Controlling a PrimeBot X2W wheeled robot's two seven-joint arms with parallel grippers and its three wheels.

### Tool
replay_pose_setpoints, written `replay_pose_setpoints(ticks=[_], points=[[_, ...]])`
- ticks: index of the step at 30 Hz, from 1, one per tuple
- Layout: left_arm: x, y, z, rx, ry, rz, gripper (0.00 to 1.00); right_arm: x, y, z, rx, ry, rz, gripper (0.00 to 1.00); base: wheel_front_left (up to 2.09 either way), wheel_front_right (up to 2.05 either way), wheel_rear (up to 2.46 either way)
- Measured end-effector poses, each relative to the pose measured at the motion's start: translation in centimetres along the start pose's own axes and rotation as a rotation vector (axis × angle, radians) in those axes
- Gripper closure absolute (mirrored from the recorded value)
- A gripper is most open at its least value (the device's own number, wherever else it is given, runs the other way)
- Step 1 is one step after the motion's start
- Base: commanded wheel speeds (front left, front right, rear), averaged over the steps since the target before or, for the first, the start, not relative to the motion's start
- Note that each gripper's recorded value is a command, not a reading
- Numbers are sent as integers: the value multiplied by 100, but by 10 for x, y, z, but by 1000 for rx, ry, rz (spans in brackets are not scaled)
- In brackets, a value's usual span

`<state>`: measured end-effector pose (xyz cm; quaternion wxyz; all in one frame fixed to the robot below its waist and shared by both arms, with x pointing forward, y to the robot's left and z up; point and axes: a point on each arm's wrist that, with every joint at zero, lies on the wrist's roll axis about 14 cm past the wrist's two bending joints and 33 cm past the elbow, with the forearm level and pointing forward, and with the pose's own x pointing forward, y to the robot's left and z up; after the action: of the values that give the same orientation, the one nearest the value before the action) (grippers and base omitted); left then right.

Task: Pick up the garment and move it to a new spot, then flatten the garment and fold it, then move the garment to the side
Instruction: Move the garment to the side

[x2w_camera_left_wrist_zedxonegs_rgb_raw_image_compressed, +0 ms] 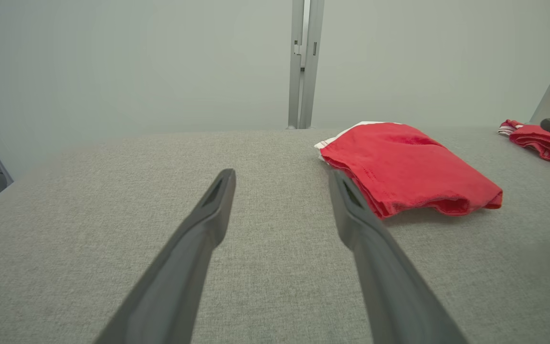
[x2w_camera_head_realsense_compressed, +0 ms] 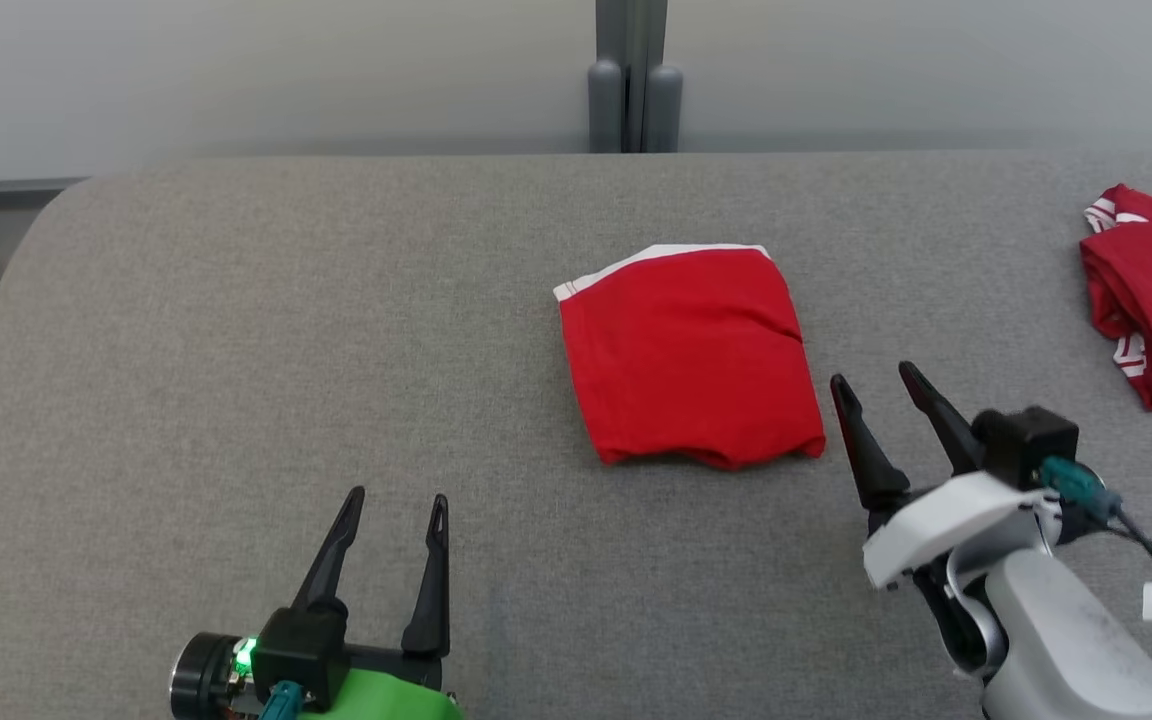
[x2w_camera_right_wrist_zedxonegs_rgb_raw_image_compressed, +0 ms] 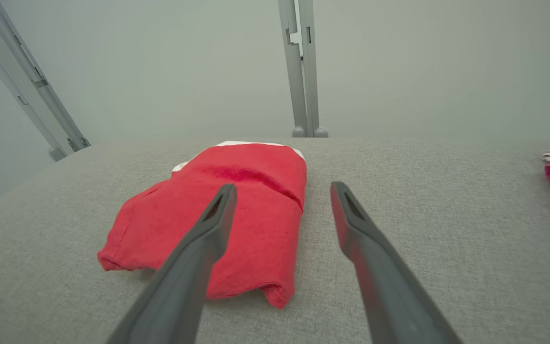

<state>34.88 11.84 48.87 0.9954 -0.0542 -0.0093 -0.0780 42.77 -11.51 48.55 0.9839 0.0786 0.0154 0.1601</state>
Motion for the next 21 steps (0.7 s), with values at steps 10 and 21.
replay_pose_setpoints(ticks=[10, 21], points=[[22, 9, -17, 2, 48, 8, 0, 68, -21, -38, 269, 301, -17, 0, 0, 0, 0], [31, 19, -39, -10, 113, 39, 0, 90, -5, -87, 439, 551, 48, 100, 0, 0, 0]])
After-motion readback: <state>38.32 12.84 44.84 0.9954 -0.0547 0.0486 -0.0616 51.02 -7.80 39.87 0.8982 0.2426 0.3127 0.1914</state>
